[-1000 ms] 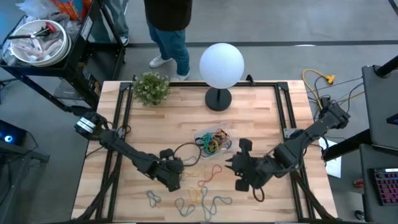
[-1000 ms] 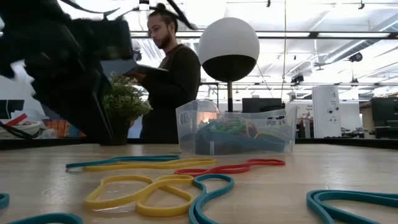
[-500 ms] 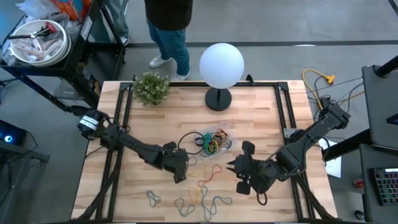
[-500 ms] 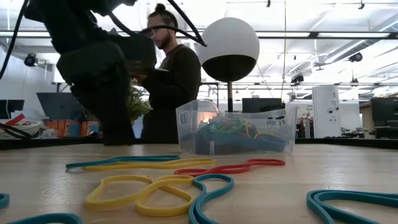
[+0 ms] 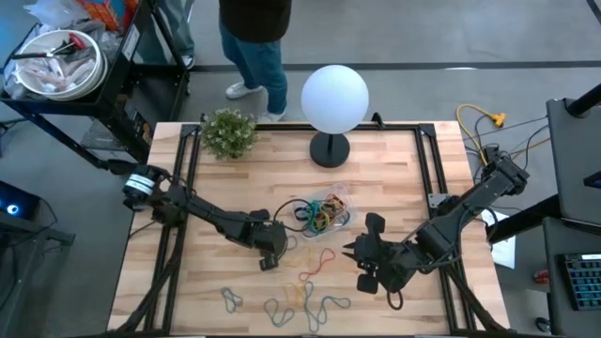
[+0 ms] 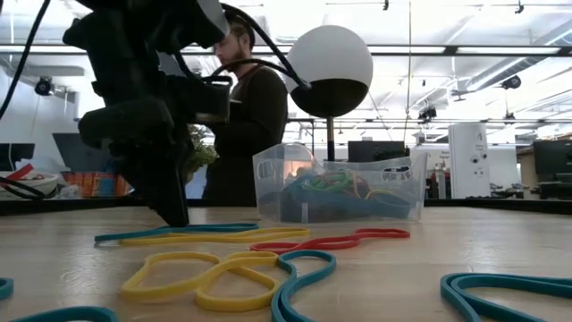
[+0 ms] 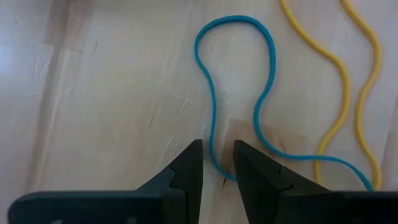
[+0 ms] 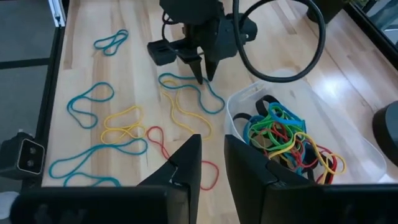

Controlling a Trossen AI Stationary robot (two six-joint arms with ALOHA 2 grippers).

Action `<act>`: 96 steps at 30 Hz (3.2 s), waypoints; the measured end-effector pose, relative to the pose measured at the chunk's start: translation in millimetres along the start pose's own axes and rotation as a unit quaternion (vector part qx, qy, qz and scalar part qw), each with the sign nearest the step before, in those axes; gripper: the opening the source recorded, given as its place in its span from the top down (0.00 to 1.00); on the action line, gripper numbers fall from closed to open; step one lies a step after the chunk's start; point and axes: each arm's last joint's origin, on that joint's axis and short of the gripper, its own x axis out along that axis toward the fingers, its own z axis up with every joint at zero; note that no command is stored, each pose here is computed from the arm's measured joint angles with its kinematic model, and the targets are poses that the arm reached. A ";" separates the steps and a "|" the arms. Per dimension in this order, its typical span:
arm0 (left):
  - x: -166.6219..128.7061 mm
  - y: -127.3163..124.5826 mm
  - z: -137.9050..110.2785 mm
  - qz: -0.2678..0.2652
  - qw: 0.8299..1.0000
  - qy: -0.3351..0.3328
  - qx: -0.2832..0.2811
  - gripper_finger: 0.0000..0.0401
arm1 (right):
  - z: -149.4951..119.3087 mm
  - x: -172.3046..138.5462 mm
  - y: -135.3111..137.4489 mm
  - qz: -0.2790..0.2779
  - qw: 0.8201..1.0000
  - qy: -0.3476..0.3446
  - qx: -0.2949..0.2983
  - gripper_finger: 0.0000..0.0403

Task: Pick and place rubber bands into bin
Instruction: Put the blue rubber band into the transparent bin

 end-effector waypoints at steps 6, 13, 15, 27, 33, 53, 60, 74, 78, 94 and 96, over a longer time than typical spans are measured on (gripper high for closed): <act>2.5 2.1 3.3 -0.001 1.000 0.018 -0.015 0.81 | -1.2 0.8 -0.4 -0.002 1.000 0.002 -0.002 0.84; 4.2 16.1 8.2 -0.019 0.997 0.054 -0.048 0.93 | -1.6 1.1 -0.6 -0.002 1.000 0.003 -0.006 0.85; 5.2 19.4 8.3 -0.025 0.996 0.062 -0.062 0.98 | -1.6 1.1 -0.6 -0.002 1.000 0.003 -0.006 0.85; -9.6 27.2 4.6 0.028 0.995 0.062 -0.071 1.00 | -1.7 1.2 -0.5 -0.002 1.000 0.003 -0.004 0.85; -45.4 30.0 11.1 0.085 0.994 0.019 -0.061 1.00 | -1.7 1.2 -0.5 -0.002 1.000 0.003 -0.004 0.85; -129.1 18.8 56.4 0.158 0.974 -0.162 -0.016 1.00 | -5.1 0.7 -1.6 -0.016 1.000 0.007 -0.012 0.85; -148.9 15.2 73.1 0.165 0.965 -0.202 0.004 1.00 | -19.9 -4.7 -7.4 -0.054 0.997 0.057 0.002 0.85; -150.1 23.1 98.3 0.165 0.950 -0.267 0.006 1.00 | -48.8 0.0 -10.4 -0.087 0.991 0.090 0.040 0.85; -151.2 27.8 104.0 0.163 0.945 -0.282 0.001 1.00 | -60.5 2.4 -10.6 -0.095 0.989 0.097 0.057 0.85; -104.0 37.6 123.7 0.113 0.959 -0.261 -0.008 1.00 | -84.8 9.2 -10.9 -0.101 0.984 0.109 0.101 0.85; -91.5 35.7 126.0 0.104 0.963 -0.249 -0.004 1.00 | -85.3 9.9 -10.5 -0.099 0.984 0.108 0.103 0.85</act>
